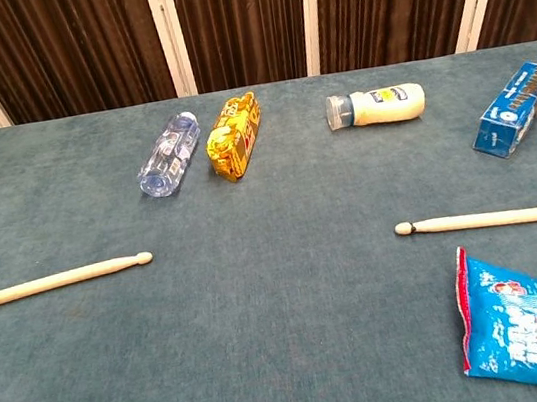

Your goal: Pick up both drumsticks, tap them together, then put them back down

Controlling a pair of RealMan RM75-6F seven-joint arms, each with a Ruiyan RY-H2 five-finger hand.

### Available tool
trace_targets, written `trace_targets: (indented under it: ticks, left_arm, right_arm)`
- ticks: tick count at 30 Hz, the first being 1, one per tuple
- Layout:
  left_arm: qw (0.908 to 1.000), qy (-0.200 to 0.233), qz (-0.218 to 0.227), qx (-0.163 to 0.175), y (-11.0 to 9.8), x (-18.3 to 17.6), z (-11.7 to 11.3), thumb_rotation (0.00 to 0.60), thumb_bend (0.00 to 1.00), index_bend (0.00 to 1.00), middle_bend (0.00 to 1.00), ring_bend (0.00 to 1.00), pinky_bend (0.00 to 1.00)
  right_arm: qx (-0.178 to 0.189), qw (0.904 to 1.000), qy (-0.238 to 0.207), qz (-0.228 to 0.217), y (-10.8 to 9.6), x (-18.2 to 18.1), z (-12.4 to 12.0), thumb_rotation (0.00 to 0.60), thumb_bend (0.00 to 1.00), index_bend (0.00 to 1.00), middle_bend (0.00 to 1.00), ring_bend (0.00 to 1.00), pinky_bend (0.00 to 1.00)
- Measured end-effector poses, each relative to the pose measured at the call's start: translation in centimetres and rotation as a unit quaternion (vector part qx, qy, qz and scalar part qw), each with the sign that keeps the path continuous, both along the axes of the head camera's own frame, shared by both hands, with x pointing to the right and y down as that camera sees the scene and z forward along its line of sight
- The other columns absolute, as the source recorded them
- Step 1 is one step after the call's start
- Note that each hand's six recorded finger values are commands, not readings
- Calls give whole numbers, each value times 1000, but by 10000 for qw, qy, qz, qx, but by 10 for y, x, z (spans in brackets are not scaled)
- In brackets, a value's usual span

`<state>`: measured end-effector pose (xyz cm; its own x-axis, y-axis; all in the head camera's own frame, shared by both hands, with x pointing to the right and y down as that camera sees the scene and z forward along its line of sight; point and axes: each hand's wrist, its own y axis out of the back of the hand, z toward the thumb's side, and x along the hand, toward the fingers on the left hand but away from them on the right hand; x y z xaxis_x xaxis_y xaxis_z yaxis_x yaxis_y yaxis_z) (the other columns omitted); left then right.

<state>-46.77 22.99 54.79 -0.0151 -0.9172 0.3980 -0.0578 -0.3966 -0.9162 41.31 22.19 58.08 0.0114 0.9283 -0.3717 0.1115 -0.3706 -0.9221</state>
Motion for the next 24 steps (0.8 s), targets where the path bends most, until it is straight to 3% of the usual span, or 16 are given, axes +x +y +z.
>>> trace_targets:
  ticks: [9, 15, 24]
  left_arm:
    - [10000, -28, -62, -45, -2, -2, 3, 600, 399, 94, 0, 0, 0]
    - [10000, -39, -58, -67, -2, -2, 3, 600, 399, 94, 0, 0, 0]
    - [9999, -69, -85, -127, -3, -4, 6, 600, 399, 94, 0, 0, 0]
  right_arm:
    - [-232, 9984, 165, -482, -30, -40, 19, 600, 312, 429, 362, 194, 0]
    - [-556, 9948, 416, -742, -48, -71, 43, 600, 312, 435, 408, 221, 0]
    - [-1065, 9880, 811, -767, -60, -98, 81, 600, 312, 447, 458, 250, 0]
